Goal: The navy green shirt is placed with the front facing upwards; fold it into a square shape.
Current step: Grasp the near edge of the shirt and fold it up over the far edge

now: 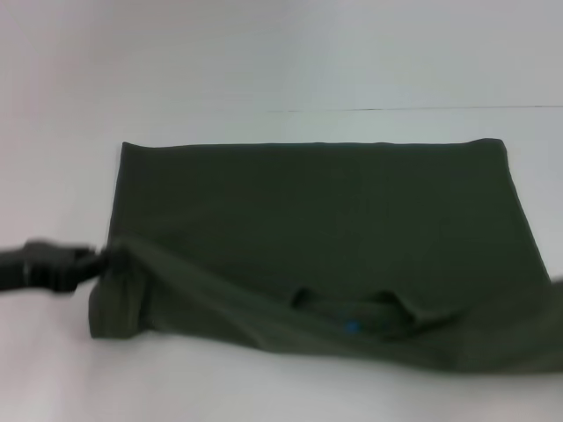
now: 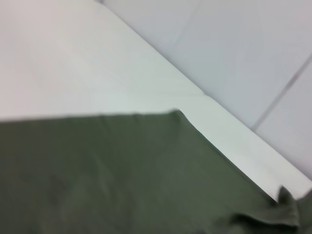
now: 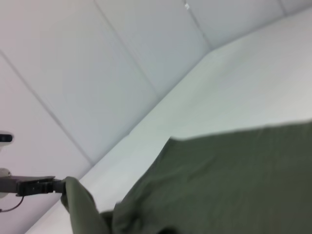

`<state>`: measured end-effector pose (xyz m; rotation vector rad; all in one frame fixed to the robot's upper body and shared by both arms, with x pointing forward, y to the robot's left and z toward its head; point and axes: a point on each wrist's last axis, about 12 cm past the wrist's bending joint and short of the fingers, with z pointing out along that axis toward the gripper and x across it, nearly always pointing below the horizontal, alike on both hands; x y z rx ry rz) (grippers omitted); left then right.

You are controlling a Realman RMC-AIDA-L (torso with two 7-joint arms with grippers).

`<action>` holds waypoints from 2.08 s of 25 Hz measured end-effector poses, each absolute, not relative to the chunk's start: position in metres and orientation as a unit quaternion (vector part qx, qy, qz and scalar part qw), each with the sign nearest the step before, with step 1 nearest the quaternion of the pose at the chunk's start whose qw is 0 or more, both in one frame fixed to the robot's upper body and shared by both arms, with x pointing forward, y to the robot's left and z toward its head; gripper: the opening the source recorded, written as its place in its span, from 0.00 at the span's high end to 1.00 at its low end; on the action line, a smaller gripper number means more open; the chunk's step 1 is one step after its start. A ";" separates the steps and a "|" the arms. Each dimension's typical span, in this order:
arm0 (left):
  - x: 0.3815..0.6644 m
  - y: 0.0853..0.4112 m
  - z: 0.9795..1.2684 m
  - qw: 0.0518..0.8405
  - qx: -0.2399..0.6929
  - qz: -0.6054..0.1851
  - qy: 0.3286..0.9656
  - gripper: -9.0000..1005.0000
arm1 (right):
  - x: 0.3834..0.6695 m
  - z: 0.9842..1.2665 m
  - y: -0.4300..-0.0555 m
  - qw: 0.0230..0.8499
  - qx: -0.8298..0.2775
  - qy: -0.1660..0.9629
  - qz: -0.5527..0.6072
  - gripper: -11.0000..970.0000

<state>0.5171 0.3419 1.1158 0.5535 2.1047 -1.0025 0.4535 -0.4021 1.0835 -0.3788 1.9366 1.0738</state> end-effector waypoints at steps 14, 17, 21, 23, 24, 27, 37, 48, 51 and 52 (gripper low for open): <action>0.635 0.295 1.137 0.462 0.188 -0.244 0.832 0.97 | 0.575 1.094 -0.370 0.496 -0.115 0.806 0.303 0.83; 0.647 0.289 1.134 0.471 0.179 -0.212 0.837 0.97 | 0.593 1.092 -0.360 0.499 -0.106 0.814 0.276 0.83; 0.655 0.279 1.132 0.473 0.187 -0.187 0.841 0.97 | 0.612 1.093 -0.344 0.502 -0.112 0.819 0.254 0.82; 0.656 0.276 1.132 0.472 0.192 -0.182 0.841 0.97 | 0.616 1.095 -0.340 0.503 -0.117 0.819 0.249 0.82; 0.656 0.276 1.132 0.473 0.192 -0.180 0.841 0.97 | 0.618 1.096 -0.338 0.503 -0.119 0.819 0.247 0.82; 0.657 0.278 1.132 0.475 0.188 -0.176 0.842 0.97 | 0.624 1.102 -0.337 0.507 -0.122 0.818 0.243 0.82; 0.660 0.285 1.132 0.486 0.169 -0.154 0.844 0.94 | 0.650 1.118 -0.327 0.529 -0.114 0.813 0.217 0.80; 0.664 0.286 1.127 0.492 0.148 -0.128 0.849 0.91 | 0.659 1.111 -0.314 0.525 -0.115 0.823 0.184 0.79; 0.665 0.285 1.126 0.491 0.148 -0.128 0.849 0.90 | 0.659 1.111 -0.314 0.525 -0.114 0.823 0.182 0.79; 0.665 0.285 1.126 0.491 0.148 -0.128 0.849 0.90 | 0.659 1.111 -0.314 0.525 -0.114 0.823 0.182 0.79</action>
